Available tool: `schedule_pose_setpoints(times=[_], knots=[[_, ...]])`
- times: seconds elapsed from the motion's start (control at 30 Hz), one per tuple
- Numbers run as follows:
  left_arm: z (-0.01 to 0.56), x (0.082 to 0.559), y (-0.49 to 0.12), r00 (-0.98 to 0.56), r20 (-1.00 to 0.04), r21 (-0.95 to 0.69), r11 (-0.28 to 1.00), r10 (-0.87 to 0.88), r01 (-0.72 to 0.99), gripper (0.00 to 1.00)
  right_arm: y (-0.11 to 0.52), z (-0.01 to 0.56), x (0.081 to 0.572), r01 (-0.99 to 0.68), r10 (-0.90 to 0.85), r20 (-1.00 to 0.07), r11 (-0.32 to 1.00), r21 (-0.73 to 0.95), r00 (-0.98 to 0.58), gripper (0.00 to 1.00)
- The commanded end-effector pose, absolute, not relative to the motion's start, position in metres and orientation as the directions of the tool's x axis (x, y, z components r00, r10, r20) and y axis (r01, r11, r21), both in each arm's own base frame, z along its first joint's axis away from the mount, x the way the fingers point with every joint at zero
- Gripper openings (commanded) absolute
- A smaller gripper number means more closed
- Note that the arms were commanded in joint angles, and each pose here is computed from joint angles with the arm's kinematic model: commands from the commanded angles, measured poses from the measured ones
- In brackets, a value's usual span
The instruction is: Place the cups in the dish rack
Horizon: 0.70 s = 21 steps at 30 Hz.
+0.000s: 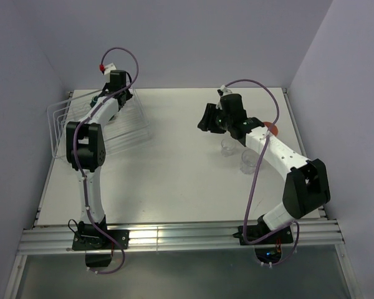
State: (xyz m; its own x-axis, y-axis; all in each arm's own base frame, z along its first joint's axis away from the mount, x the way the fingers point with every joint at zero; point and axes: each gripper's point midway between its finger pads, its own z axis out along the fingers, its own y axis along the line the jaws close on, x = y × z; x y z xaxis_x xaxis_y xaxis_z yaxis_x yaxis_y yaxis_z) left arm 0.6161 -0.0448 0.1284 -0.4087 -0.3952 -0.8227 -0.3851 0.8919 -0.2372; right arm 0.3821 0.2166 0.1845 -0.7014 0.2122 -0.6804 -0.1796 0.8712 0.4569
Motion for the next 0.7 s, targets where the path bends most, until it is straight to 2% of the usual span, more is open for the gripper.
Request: schedule_pose_setpoints(times=[0.0,0.67], knots=[[0.158,0.613,-0.051,-0.367,-0.833,-0.283,0.889,-0.413,-0.359,0.34,0.219,0.206,0.379,-0.227,0.214,-0.724,0.859,0.460,-0.656,0.54],[0.121,0.584,-0.068,-0.420,-0.799,-0.287,0.887,-0.430,-0.361,0.31,0.220,0.199,0.375,-0.226,0.214,-0.717,0.856,0.465,-0.664,0.54]])
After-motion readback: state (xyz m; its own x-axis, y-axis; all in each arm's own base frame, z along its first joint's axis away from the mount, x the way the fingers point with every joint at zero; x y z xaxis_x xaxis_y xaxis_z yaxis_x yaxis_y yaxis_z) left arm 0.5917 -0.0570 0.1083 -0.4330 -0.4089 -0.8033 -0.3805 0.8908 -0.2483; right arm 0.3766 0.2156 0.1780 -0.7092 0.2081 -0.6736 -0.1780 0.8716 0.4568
